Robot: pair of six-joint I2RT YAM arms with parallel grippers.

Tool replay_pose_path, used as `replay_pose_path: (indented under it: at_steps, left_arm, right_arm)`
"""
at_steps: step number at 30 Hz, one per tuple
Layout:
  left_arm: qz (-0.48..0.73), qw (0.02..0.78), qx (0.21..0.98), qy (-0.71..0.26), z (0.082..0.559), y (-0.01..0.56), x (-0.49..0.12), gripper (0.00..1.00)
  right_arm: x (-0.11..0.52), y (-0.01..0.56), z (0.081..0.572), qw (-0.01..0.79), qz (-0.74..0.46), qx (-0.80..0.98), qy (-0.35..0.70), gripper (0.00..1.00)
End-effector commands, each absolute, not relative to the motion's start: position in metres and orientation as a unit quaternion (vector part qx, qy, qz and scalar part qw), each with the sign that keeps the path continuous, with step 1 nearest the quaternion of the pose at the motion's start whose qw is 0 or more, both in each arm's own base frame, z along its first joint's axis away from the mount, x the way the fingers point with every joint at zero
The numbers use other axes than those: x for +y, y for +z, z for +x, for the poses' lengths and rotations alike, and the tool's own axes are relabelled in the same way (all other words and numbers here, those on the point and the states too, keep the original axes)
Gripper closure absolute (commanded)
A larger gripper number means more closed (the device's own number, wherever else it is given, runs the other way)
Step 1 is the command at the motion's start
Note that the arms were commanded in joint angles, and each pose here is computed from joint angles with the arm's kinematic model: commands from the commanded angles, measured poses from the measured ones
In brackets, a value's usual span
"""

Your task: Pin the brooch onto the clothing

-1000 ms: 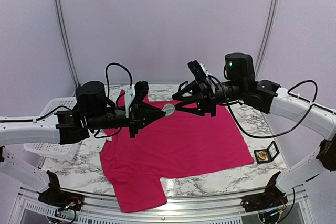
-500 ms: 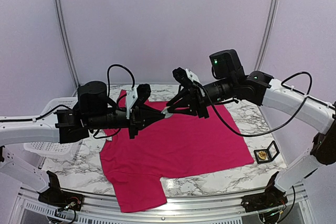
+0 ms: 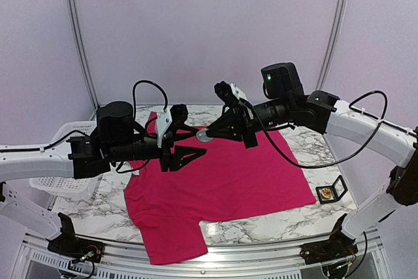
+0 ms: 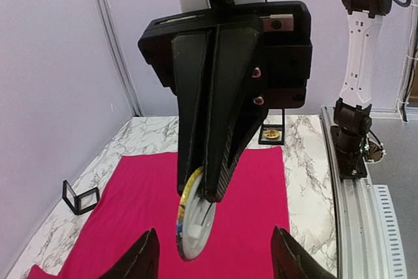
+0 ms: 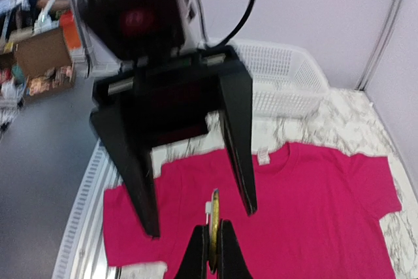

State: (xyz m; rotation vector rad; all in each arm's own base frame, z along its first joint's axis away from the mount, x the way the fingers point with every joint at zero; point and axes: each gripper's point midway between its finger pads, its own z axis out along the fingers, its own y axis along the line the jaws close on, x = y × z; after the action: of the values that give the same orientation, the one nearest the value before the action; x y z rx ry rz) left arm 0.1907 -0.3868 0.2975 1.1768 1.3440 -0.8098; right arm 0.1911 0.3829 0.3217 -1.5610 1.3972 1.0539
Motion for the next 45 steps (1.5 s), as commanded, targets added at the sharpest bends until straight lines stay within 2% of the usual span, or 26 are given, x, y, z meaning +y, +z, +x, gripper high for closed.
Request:
replay_pose_path:
  at_steps: [1, 4, 7, 10, 14, 16, 18, 22, 26, 31, 37, 43, 44, 45]
  left_arm:
    - [0.464, 0.611, 0.561, -0.312, 0.202, 0.327, -0.373, 0.37]
    - [0.440, 0.631, 0.543, -0.338, 0.198, 0.341, -0.369, 0.36]
    - [0.403, 0.649, 0.512, -0.393, 0.190, 0.366, -0.367, 0.40]
    - [0.382, 0.653, 0.483, -0.442, 0.180, 0.385, -0.367, 0.51]
    - [0.376, 0.652, 0.474, -0.458, 0.179, 0.392, -0.370, 0.68]
    - [0.379, 0.650, 0.471, -0.461, 0.179, 0.392, -0.373, 0.72]
    - [0.373, 0.644, 0.470, -0.474, 0.178, 0.398, -0.375, 0.70]
    - [0.375, 0.640, 0.464, -0.485, 0.179, 0.403, -0.383, 0.54]
    - [0.379, 0.634, 0.457, -0.495, 0.179, 0.407, -0.391, 0.54]
    - [0.385, 0.634, 0.448, -0.500, 0.178, 0.411, -0.395, 0.68]
    - [0.389, 0.634, 0.443, -0.501, 0.175, 0.410, -0.395, 1.00]
    - [0.387, 0.638, 0.444, -0.496, 0.175, 0.408, -0.390, 1.00]
    - [0.383, 0.641, 0.448, -0.492, 0.176, 0.407, -0.388, 1.00]
    - [0.377, 0.646, 0.453, -0.486, 0.179, 0.406, -0.386, 1.00]
  right_arm:
    - [0.387, 0.374, 0.194, 0.473, -0.546, 0.504, 0.473, 1.00]
    - [0.375, 0.410, 0.183, 0.545, -0.482, 0.432, 0.533, 1.00]
    - [0.362, 0.427, 0.178, 0.588, -0.426, 0.383, 0.571, 1.00]
    - [0.358, 0.432, 0.177, 0.602, -0.406, 0.361, 0.585, 1.00]
    - [0.359, 0.431, 0.174, 0.596, -0.399, 0.348, 0.604, 1.00]
    - [0.361, 0.429, 0.174, 0.590, -0.402, 0.351, 0.606, 1.00]
    - [0.363, 0.426, 0.176, 0.587, -0.402, 0.356, 0.606, 1.00]
    - [0.365, 0.425, 0.176, 0.585, -0.404, 0.356, 0.606, 1.00]
    - [0.368, 0.423, 0.176, 0.581, -0.413, 0.357, 0.604, 1.00]
    - [0.370, 0.420, 0.175, 0.578, -0.421, 0.362, 0.598, 1.00]
    - [0.373, 0.416, 0.178, 0.576, -0.427, 0.369, 0.591, 1.00]
    - [0.376, 0.410, 0.179, 0.568, -0.445, 0.383, 0.577, 1.00]
    - [0.378, 0.409, 0.182, 0.564, -0.454, 0.392, 0.568, 0.95]
    - [0.379, 0.406, 0.184, 0.555, -0.465, 0.405, 0.559, 0.85]
